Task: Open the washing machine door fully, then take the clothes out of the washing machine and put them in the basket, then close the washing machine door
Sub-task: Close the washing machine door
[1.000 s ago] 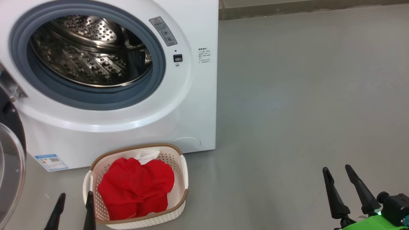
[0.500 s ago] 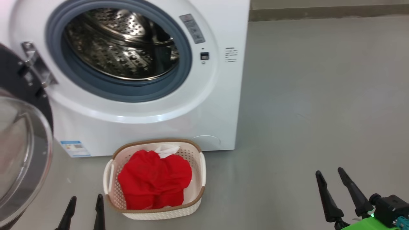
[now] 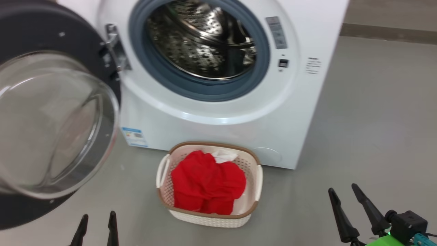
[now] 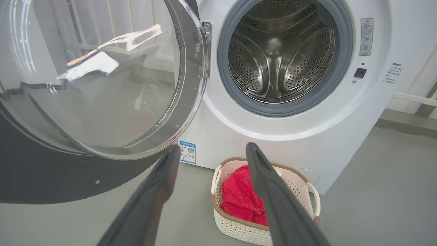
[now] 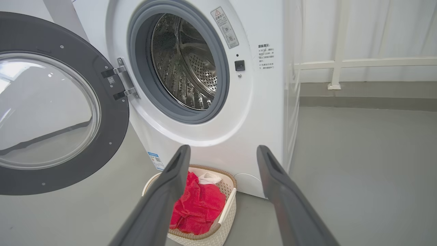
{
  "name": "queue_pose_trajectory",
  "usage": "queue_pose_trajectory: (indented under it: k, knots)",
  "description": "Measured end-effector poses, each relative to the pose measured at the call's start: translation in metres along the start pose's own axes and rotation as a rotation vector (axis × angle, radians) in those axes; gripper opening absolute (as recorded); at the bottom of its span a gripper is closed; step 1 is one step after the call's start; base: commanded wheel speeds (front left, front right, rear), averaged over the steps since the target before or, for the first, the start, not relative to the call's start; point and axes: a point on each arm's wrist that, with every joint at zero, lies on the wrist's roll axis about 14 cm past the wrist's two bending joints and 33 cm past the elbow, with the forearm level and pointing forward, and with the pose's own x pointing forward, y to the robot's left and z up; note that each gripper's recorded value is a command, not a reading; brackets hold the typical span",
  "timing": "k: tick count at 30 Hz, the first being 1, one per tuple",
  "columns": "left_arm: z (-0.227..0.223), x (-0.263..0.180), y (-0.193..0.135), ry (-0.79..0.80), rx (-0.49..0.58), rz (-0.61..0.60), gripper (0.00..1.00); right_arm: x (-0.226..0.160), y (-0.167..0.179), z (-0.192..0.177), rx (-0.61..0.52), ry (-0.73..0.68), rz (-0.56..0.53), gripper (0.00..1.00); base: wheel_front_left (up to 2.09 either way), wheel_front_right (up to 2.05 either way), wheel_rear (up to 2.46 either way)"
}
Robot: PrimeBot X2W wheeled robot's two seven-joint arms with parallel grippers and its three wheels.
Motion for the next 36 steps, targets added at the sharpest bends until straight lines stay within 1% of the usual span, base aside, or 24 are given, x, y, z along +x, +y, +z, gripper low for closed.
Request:
queue_pose_trajectory:
  k: [8, 15, 19, 24, 34, 35, 36]
  knots:
    - [0.000, -0.033, 0.037, -0.007, -0.016, 0.120, 1.00, 0.022, 0.049, -0.016, -0.004, 0.055, 0.161, 1.00, 0.00, 0.00, 0.00]
    - [0.005, -0.058, 0.063, -0.034, -0.031, 0.221, 1.00, 0.034, 0.097, -0.029, -0.012, 0.098, 0.313, 1.00, 0.00, 0.00, 0.00]
    - [0.008, -0.069, 0.076, -0.048, -0.053, 0.277, 1.00, 0.045, 0.122, -0.026, -0.011, 0.092, 0.391, 1.00, 0.00, 0.00, 0.00]
    - [0.008, -0.075, 0.081, -0.049, -0.060, 0.309, 1.00, 0.050, 0.133, -0.030, -0.005, 0.105, 0.428, 1.00, 0.00, 0.00, 0.00]
    - [0.012, -0.074, 0.079, -0.061, -0.069, 0.314, 1.00, 0.050, 0.133, -0.034, -0.004, 0.118, 0.430, 1.00, 0.00, 0.00, 0.00]
    - [0.012, -0.073, 0.079, -0.063, -0.071, 0.312, 0.88, 0.049, 0.133, -0.034, -0.005, 0.117, 0.430, 1.00, 0.00, 0.00, 0.00]
    - [0.014, -0.073, 0.079, -0.069, -0.076, 0.312, 0.44, 0.050, 0.133, -0.033, -0.005, 0.115, 0.428, 1.00, 0.00, 0.00, 0.00]
